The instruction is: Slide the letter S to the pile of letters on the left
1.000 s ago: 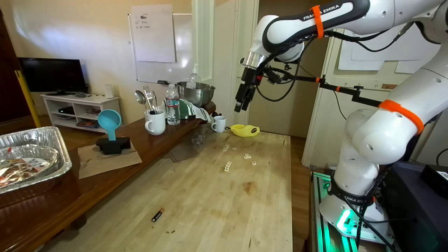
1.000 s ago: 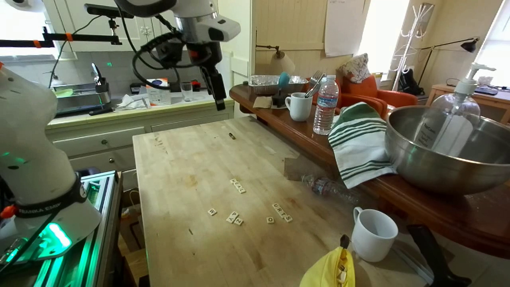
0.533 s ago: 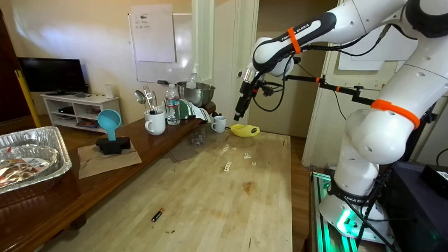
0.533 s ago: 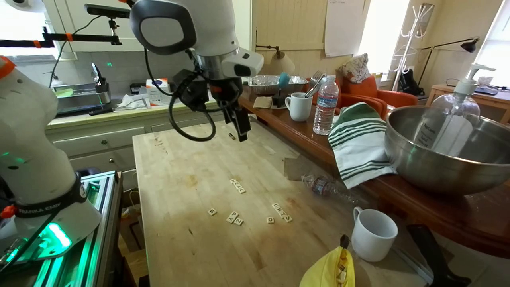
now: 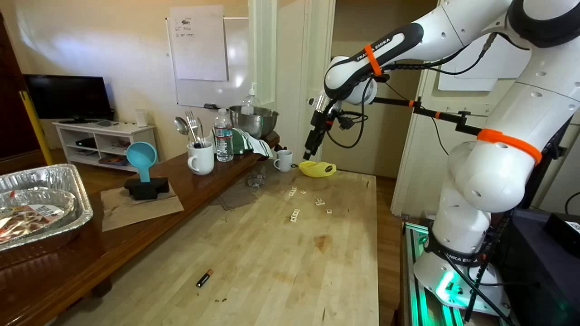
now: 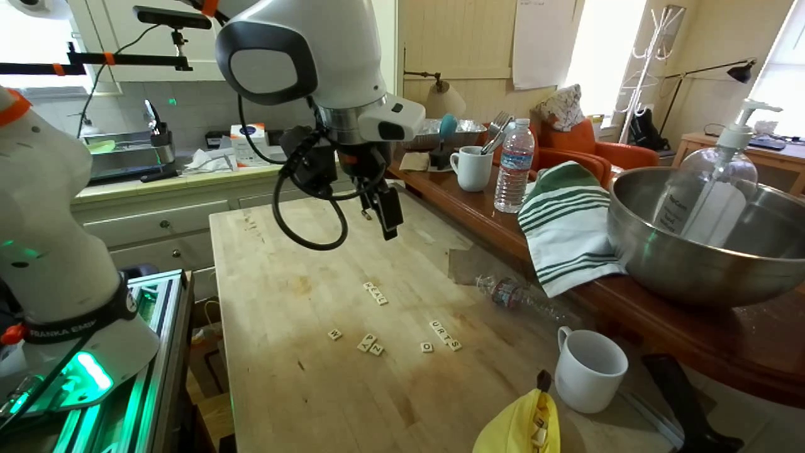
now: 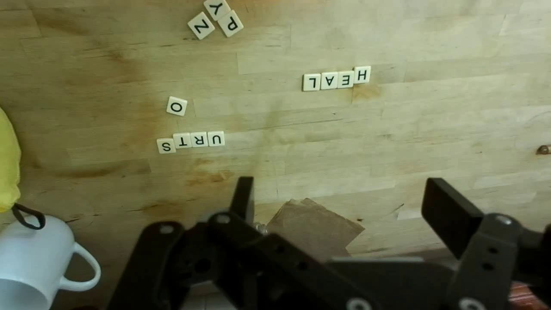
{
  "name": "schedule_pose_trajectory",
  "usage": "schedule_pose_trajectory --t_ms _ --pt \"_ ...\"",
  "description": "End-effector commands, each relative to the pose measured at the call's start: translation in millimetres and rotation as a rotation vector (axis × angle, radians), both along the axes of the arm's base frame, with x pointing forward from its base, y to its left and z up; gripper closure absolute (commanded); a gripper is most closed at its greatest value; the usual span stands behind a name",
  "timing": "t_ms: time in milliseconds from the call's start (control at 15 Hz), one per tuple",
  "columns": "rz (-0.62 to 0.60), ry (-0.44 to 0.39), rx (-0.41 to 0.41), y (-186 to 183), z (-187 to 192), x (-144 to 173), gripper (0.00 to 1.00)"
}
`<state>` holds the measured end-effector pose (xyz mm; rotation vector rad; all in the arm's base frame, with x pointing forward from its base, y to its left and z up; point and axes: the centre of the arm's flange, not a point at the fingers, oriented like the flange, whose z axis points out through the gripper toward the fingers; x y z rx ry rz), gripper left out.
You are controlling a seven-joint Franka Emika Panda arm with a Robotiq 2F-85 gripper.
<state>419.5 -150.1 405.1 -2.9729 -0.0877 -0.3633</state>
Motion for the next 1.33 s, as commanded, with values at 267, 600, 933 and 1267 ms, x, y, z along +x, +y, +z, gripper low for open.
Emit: schedule_pose_trajectory --t_ms 267,600,933,1267 --pt "0.027 0.000 -0.052 -27 -39 31 0.00" --pt "0.053 -0.007 -0.094 -51 -72 58 0.00" --pt "0.057 0.016 -0.114 -74 -104 79 0.27" --pt "0.060 0.030 -0.124 -92 -125 94 0.66"
